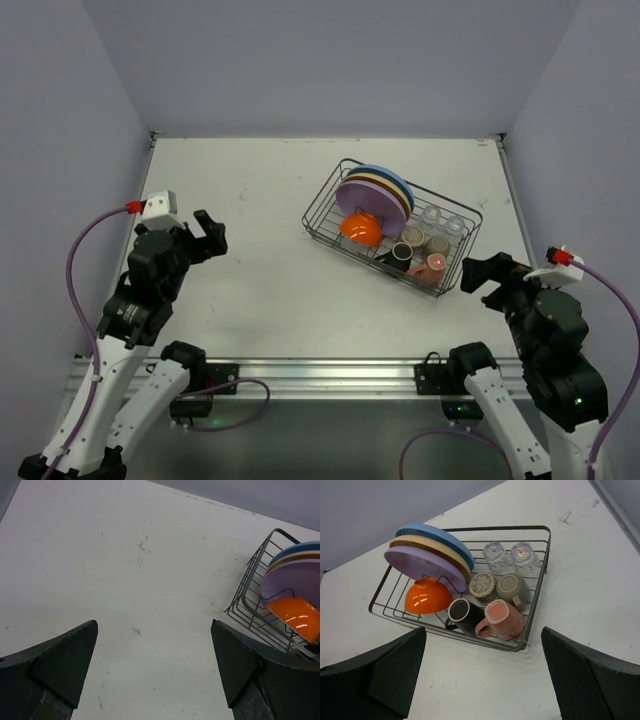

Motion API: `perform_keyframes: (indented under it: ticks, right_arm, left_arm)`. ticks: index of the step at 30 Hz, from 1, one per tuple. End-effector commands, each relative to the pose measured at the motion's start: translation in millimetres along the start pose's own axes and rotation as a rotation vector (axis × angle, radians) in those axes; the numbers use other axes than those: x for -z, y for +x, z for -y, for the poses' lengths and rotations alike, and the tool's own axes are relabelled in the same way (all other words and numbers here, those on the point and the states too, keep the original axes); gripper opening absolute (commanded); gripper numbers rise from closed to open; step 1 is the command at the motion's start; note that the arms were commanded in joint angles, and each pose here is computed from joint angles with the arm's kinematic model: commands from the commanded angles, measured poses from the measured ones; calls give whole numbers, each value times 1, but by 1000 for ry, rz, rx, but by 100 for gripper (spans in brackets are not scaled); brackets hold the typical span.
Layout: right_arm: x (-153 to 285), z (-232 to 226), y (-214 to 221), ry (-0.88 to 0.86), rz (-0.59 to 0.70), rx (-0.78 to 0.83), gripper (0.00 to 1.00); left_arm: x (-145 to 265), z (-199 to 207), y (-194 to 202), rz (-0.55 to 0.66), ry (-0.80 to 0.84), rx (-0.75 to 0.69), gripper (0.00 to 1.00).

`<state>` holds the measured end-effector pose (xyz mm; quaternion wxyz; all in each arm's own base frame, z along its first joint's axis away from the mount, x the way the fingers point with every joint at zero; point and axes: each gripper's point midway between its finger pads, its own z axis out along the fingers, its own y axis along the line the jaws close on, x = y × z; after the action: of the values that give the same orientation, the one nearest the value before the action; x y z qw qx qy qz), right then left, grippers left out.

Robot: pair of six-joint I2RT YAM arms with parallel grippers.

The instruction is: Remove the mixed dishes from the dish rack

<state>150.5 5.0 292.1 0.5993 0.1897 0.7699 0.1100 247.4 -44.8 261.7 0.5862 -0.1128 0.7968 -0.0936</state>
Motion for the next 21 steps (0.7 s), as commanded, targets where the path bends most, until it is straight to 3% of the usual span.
perform_keyframes:
  ticks: [1, 4, 9, 13, 14, 17, 21]
  right_arm:
    - [-5, -3, 0, -1, 2, -14, 99]
    - [-5, -4, 1, -9, 1, -27, 99]
    - [-8, -10, 6, -32, -24, -61, 99]
    - [-16, -20, 16, -45, -86, -129, 99]
    - [-19, -21, 18, -37, -93, -159, 99]
    - [-27, -25, 26, -29, -115, -253, 99]
    - [-33, -25, 36, -20, -134, -302, 99]
  left_arm:
    - [-3, 6, -3, 7, 29, 1, 100]
    - [-3, 20, 12, -54, 93, 75, 100]
    - [-5, 78, 37, -210, 365, 241, 100]
    - [-11, 128, 37, -306, 567, 473, 100]
    - [-17, 139, 52, -390, 577, 498, 100]
    - [-28, 166, 62, -457, 532, 553, 100]
    - [-31, 204, 56, -453, 488, 644, 100]
